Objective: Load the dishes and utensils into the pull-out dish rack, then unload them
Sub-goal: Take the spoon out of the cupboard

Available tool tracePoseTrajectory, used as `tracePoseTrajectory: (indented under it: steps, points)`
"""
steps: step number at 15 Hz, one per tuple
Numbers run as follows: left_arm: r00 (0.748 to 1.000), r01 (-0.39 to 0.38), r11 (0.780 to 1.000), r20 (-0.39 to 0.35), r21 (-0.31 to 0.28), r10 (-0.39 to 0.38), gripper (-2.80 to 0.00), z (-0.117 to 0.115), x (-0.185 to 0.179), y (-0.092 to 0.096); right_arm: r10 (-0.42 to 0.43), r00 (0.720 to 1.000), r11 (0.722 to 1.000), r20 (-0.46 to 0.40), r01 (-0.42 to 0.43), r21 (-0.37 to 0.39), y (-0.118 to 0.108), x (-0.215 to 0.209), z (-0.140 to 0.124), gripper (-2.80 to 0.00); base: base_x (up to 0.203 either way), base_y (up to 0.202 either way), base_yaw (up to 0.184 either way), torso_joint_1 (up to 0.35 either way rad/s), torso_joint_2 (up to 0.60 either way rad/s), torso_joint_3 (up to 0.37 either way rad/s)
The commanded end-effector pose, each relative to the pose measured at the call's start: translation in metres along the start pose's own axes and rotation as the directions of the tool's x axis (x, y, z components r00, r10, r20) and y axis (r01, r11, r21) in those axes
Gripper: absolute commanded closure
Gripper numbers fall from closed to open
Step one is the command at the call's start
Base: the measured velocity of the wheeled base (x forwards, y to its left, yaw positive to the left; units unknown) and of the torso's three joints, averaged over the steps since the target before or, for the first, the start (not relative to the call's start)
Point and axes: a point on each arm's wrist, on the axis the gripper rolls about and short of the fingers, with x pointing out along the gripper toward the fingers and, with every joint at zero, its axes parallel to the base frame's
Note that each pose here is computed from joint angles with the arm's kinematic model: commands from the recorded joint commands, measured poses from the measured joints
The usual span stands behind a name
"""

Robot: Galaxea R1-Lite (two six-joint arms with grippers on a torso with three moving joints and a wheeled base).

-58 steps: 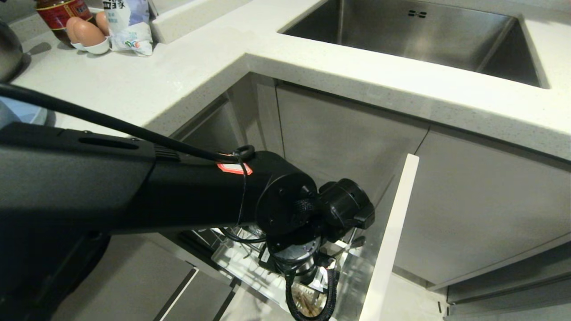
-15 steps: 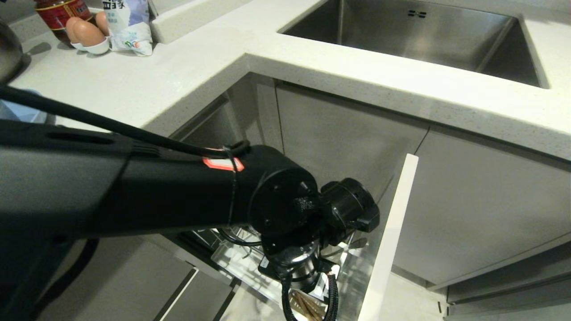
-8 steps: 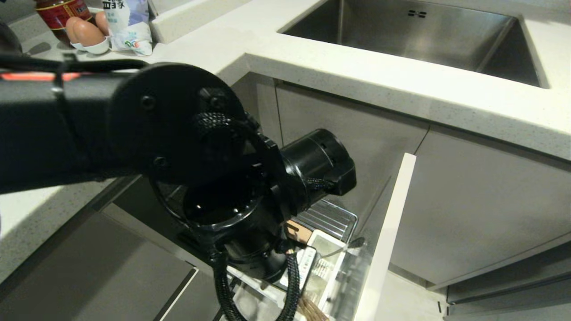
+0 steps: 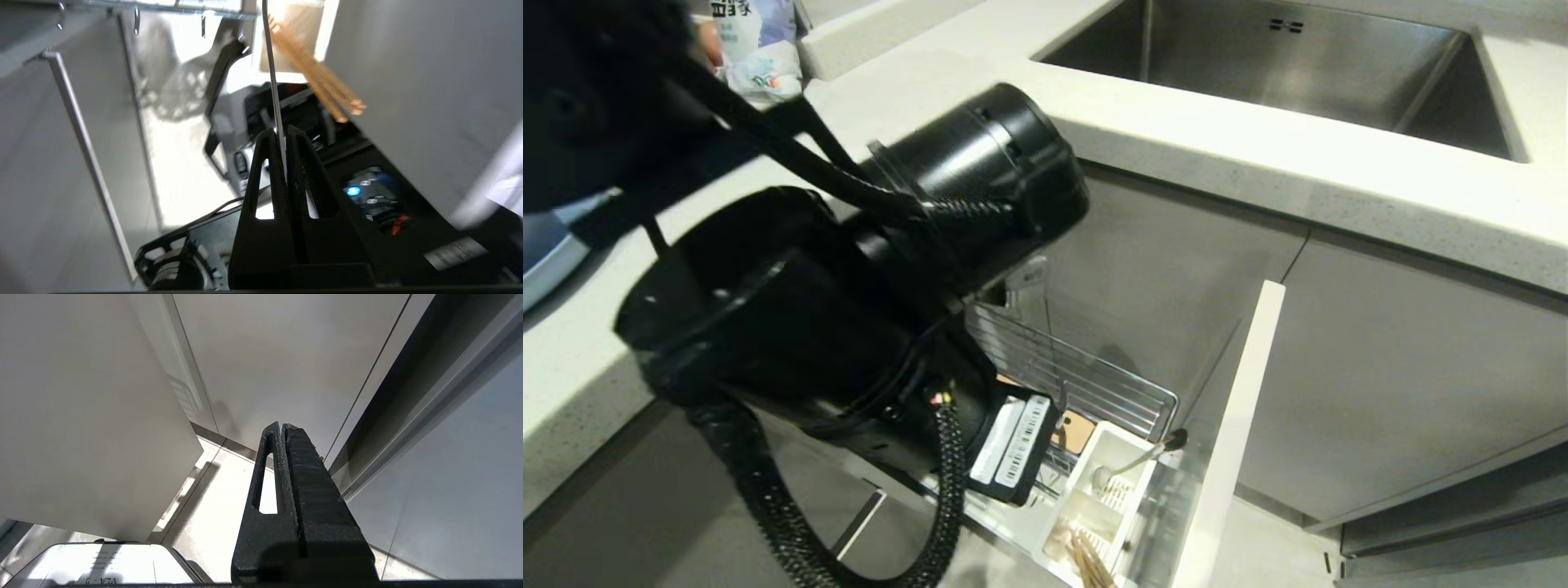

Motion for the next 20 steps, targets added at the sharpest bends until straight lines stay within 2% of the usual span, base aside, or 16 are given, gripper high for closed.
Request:
tracePoseTrajectory:
  steps: [1,3,5,6,7,8,11,13,15,17,18,20]
  points:
    - [0.994,0.051,0.998,0.093,-0.026,-0.049,0.00,-0.008,-0.036,0.014,0.001,1.000,1.000,0.000,-0.001,0.000,0.000,0.000,0.000,0.00,0.000,0.000,0.000,0.000,0.00,0.000]
    - [0.978,0.080,0.995,0.195,-0.053,-0.069,0.00,-0.016,-0.067,0.030,0.001,1.000,1.000,0.000,-0.001,0.000,0.000,0.000,0.000,0.00,0.000,0.000,0.000,0.000,0.00,0.000]
    - [0.948,0.045,0.994,0.319,-0.102,-0.010,0.00,-0.025,-0.094,0.047,-0.001,1.000,1.000,0.000,0.001,0.000,0.000,0.000,0.000,0.00,0.000,0.000,0.000,0.000,0.00,0.000]
    - [0.918,0.019,0.989,0.394,-0.144,0.039,0.00,-0.029,-0.107,0.057,0.001,1.000,1.000,0.000,-0.001,0.000,0.000,0.000,0.000,0.00,0.000,0.000,0.000,0.000,0.00,0.000]
    - [0.878,0.016,0.981,0.472,-0.191,0.077,0.00,-0.032,-0.121,0.066,0.000,1.000,1.000,0.000,0.000,0.000,0.000,0.000,0.000,0.00,0.000,0.000,0.000,0.000,0.00,0.000]
    - [0.837,0.030,0.972,0.537,-0.232,0.102,0.00,-0.036,-0.133,0.074,0.001,1.000,1.000,0.000,-0.001,0.000,0.000,0.000,0.000,0.00,0.000,0.000,0.000,0.000,0.00,0.000]
    - [0.729,0.110,0.950,0.674,-0.291,0.122,0.00,-0.046,-0.164,0.094,0.001,1.000,1.000,0.000,-0.001,0.000,0.000,0.000,0.000,0.00,0.000,0.000,0.000,0.000,0.00,0.000]
    - [0.696,0.101,0.941,0.698,-0.324,0.166,0.00,-0.050,-0.173,0.104,0.001,1.000,1.000,0.000,-0.001,0.000,0.000,0.000,0.000,0.00,0.000,0.000,0.000,0.000,0.00,0.000]
    - [0.664,0.046,0.920,0.700,-0.389,0.262,0.00,-0.050,-0.177,0.116,0.001,1.000,1.000,0.000,-0.001,0.000,0.000,0.000,0.000,0.00,0.000,0.000,0.000,0.000,0.00,0.000]
    - [0.613,-0.043,0.871,0.676,-0.489,0.409,0.00,-0.053,-0.183,0.133,0.000,1.000,1.000,0.000,0.000,0.000,0.000,0.000,0.000,0.00,0.000,0.000,0.000,0.000,0.00,0.000]
    - [0.588,-0.075,0.851,0.666,-0.520,0.459,0.00,-0.055,-0.186,0.139,0.001,1.000,1.000,0.000,-0.001,0.000,0.000,0.000,0.000,0.00,0.000,0.000,0.000,0.000,0.00,0.000]
    - [0.525,-0.152,0.788,0.627,-0.596,0.576,0.00,-0.065,-0.196,0.152,0.001,1.000,1.000,0.000,-0.001,0.000,0.000,0.000,0.000,0.00,0.000,0.000,0.000,0.000,0.00,0.000]
